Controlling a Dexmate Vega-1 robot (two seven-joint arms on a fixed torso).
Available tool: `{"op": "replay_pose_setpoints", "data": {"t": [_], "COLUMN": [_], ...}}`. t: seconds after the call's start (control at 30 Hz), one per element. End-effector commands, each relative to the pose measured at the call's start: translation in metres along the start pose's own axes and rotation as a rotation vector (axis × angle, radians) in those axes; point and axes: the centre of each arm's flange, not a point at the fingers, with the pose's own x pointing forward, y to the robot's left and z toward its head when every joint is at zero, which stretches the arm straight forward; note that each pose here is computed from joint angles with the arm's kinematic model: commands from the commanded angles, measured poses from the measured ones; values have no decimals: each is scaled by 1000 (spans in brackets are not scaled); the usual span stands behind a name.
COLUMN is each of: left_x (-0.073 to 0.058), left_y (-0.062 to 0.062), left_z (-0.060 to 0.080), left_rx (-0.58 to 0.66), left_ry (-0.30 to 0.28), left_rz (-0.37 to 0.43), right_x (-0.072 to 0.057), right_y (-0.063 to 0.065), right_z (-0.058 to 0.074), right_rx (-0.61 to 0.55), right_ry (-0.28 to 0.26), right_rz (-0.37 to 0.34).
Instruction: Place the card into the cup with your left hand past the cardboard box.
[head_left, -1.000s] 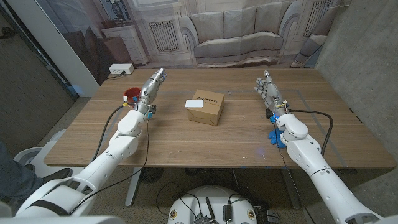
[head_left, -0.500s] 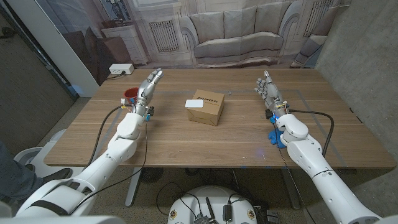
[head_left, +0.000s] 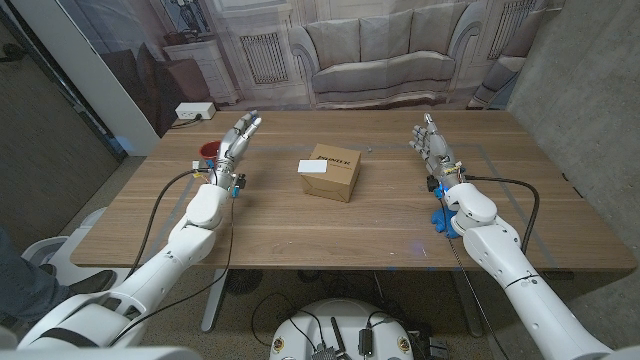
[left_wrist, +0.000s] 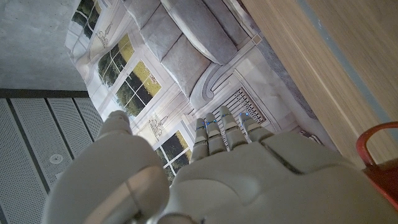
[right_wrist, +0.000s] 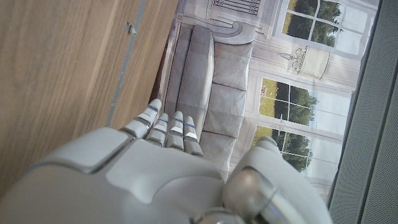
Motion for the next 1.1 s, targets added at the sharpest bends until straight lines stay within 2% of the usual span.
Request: {"op": "replay_pose_setpoints", "data": {"t": [0.03,0.53,1.1], "left_x": [-10,-22,-32], "left_y": [6,13,10], "left_z": [9,21,16], "left_rx": [91,192,246], "left_ry": [-27,-62,-68], "left_rz": [8,17,34], "right_x": [-4,-11,-15], "right_y": [6,10,5], "right_z": [1,-4,-3], "right_rx": [-1,17,26], "right_ry": [-2,1,11], "right_rz": [0,-7,-10]}}
